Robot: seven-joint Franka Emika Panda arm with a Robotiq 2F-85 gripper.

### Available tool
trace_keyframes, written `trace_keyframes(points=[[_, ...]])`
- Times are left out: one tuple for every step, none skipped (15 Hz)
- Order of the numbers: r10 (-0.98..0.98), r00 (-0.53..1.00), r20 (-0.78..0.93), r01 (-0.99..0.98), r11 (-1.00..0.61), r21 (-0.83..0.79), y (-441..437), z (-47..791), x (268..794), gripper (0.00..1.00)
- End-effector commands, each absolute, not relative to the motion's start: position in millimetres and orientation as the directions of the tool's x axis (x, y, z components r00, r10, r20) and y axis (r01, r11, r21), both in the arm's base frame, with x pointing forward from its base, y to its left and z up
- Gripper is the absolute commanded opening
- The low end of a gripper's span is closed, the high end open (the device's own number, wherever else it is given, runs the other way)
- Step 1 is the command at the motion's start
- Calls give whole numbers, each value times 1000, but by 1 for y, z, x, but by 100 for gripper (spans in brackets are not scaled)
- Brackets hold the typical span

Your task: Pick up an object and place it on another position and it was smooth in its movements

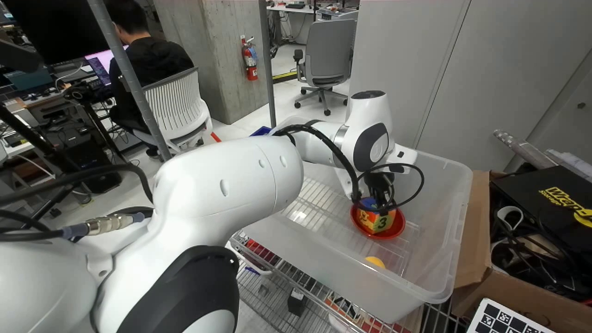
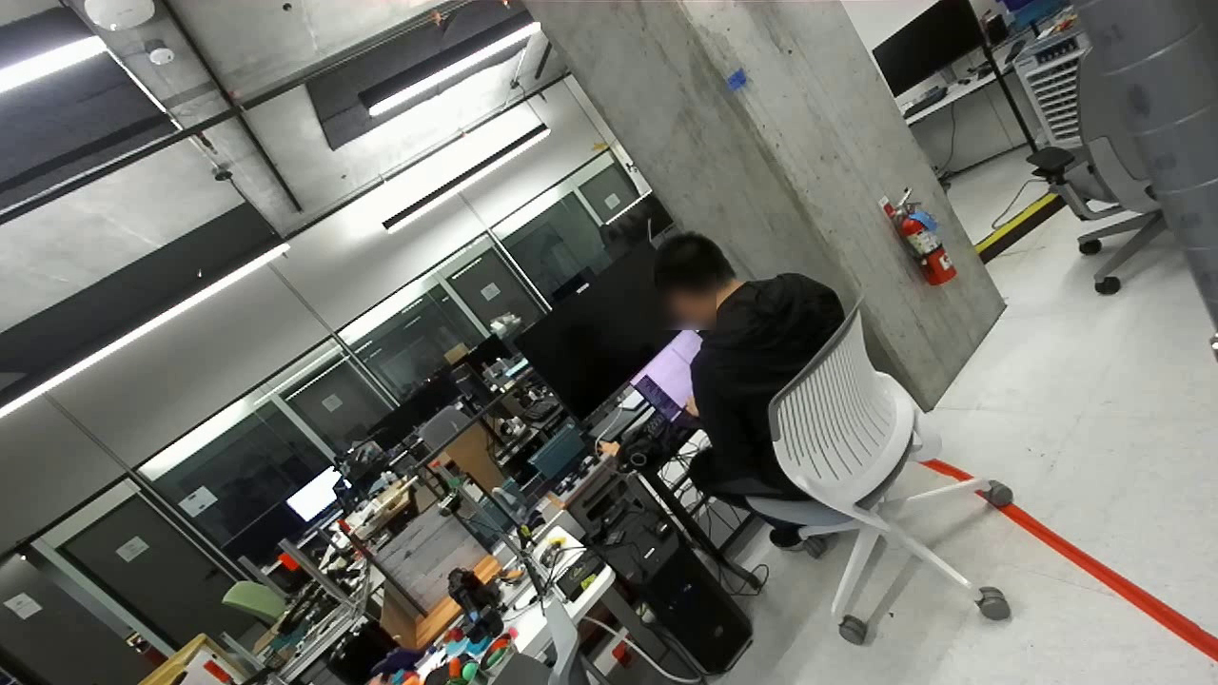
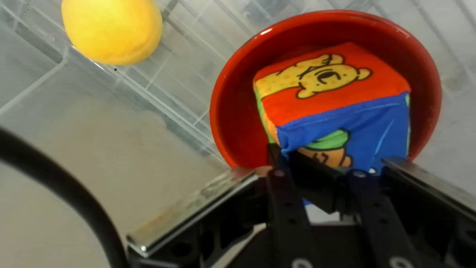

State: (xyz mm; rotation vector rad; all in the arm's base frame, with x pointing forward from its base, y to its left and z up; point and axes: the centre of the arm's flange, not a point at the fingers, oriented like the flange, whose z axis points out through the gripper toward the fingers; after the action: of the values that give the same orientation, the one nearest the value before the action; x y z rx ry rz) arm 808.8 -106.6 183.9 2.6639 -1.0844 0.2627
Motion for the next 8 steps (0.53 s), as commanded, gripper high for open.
trace_keyframes(points=[[-676, 713, 183, -701, -693, 170, -94, 237, 845, 1], [-669, 728, 151, -686, -709, 166, -83, 262, 834, 1], [-649, 748, 138, -664, -732, 151, -70, 287, 824, 1], [-617, 776, 130, -630, -767, 120, -56, 308, 813, 1], [-583, 802, 127, -595, -799, 90, -42, 330, 808, 1], [-540, 833, 120, -550, -833, 67, -22, 352, 802, 1], [-512, 852, 114, -519, -853, 46, -6, 365, 802, 1], [-493, 864, 107, -498, -866, 33, 9, 363, 807, 1]])
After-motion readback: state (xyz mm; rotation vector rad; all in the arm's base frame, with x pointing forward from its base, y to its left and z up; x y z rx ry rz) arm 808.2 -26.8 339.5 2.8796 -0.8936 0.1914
